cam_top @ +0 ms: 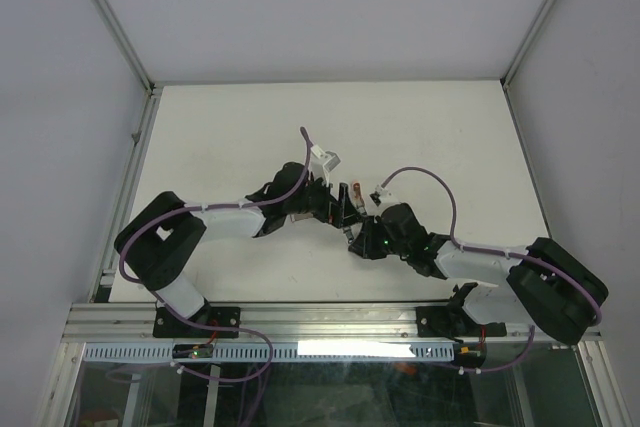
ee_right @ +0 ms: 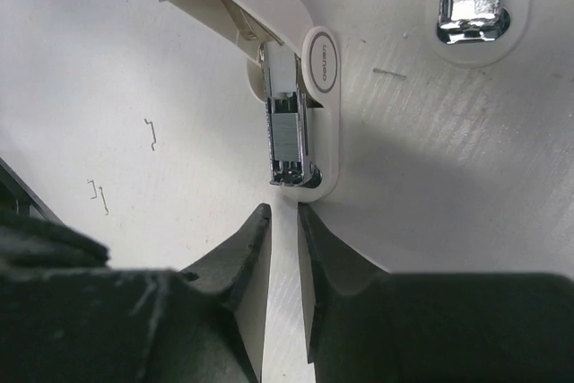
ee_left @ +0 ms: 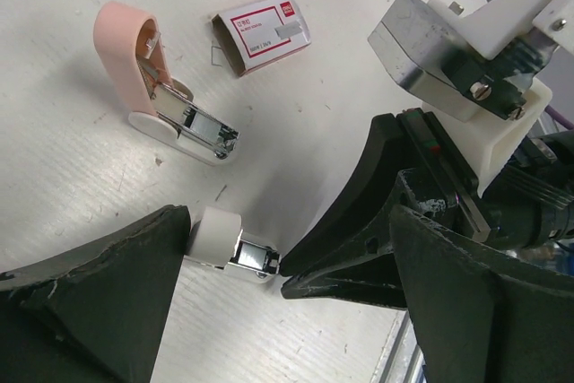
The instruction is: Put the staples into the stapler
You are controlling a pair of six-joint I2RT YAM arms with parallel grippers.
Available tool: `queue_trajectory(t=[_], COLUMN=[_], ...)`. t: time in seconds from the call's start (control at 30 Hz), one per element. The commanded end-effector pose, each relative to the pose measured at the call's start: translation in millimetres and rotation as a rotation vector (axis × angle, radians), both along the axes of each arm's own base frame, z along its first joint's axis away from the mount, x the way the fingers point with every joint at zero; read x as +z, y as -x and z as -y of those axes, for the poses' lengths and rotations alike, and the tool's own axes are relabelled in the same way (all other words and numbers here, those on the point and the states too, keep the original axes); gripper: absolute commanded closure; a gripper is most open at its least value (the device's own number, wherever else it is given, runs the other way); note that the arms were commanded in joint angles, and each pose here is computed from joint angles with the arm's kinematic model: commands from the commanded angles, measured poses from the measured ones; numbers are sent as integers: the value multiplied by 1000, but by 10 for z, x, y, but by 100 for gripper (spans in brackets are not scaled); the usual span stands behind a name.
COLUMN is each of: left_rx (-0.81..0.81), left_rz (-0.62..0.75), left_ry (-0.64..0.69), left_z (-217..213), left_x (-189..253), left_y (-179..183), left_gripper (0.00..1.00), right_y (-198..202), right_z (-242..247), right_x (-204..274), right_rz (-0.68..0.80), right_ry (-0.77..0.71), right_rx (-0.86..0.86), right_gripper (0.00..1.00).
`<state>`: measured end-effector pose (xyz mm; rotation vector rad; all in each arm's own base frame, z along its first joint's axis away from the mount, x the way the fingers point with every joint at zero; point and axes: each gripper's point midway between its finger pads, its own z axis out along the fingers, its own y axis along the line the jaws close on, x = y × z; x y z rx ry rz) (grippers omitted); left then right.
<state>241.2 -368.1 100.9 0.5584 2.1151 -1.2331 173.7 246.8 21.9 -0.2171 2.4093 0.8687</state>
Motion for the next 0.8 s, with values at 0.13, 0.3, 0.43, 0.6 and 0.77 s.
queue_trajectory(t=[0.13, 0.3, 0.43, 0.6, 0.77], left_rx=[-127, -115, -87, -70, -38], left_rz=[171, 239, 272, 318, 365], left_ry=[90, -11, -71, -107, -145], left_z=[276, 334, 326, 339, 332], left_x=[440, 314, 240, 226, 197], left_y=[329, 399, 419, 504, 554], left_gripper=[1, 1, 1, 1, 4], right_y=[-75, -80, -79, -77, -73], right_z=[72, 82, 92, 104, 111], right_x=[-81, -90, -98, -111, -129], right_rz=[20, 20, 19, 19, 16], right_ry=[33, 34, 36, 38, 40], right_rx=[-53, -61, -65, -70, -72], right_gripper=[80, 80, 80, 81, 81])
